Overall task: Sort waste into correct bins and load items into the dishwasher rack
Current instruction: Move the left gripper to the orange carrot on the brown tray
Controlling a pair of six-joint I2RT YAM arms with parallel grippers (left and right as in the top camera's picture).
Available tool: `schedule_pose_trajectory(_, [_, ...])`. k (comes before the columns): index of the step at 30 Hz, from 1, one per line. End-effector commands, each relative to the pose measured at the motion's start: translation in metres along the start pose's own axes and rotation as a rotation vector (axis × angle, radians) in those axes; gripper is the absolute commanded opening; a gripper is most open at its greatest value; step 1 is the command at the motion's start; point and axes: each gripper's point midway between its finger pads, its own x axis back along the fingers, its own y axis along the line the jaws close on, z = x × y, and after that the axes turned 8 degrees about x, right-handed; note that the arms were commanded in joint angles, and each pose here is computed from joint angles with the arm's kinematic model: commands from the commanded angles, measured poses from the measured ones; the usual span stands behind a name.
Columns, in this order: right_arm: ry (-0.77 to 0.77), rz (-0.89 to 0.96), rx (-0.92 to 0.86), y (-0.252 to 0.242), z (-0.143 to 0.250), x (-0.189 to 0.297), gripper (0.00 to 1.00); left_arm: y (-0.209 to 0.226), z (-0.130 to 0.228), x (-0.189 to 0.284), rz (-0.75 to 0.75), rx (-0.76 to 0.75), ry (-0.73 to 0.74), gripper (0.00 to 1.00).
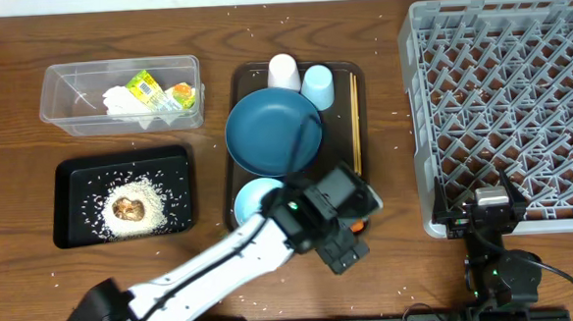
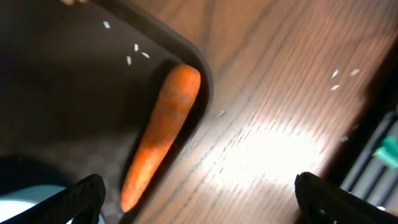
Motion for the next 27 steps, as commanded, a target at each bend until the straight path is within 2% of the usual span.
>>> schedule_pose_trajectory(1, [0.004, 0.014, -0.005, -0.003, 0.001, 0.0, 0.99, 0.025, 0.002, -0.009, -0.164, -0.095, 0.026, 0.98])
schedule_pose_trajectory(5, [0.004, 0.014, -0.005, -0.003, 0.001, 0.0, 0.99, 0.041, 0.0, -0.015, -0.254, -0.124, 0.035, 0.98])
schedule_pose_trajectory(12, [0.004, 0.014, -0.005, -0.003, 0.001, 0.0, 0.99, 0.042, -0.002, -0.029, -0.251, -0.245, 0.06, 0.98])
schedule_pose_trajectory(21, [0.004, 0.014, -0.005, -0.003, 0.001, 0.0, 0.99, 0.044, 0.011, -0.059, -0.23, -0.313, 0.151, 0.98])
schedule_pose_trajectory(27, [0.004, 0.014, -0.005, -0.003, 0.001, 0.0, 0.99, 0.045, 0.002, -0.07, -0.232, -0.316, 0.117, 0.98])
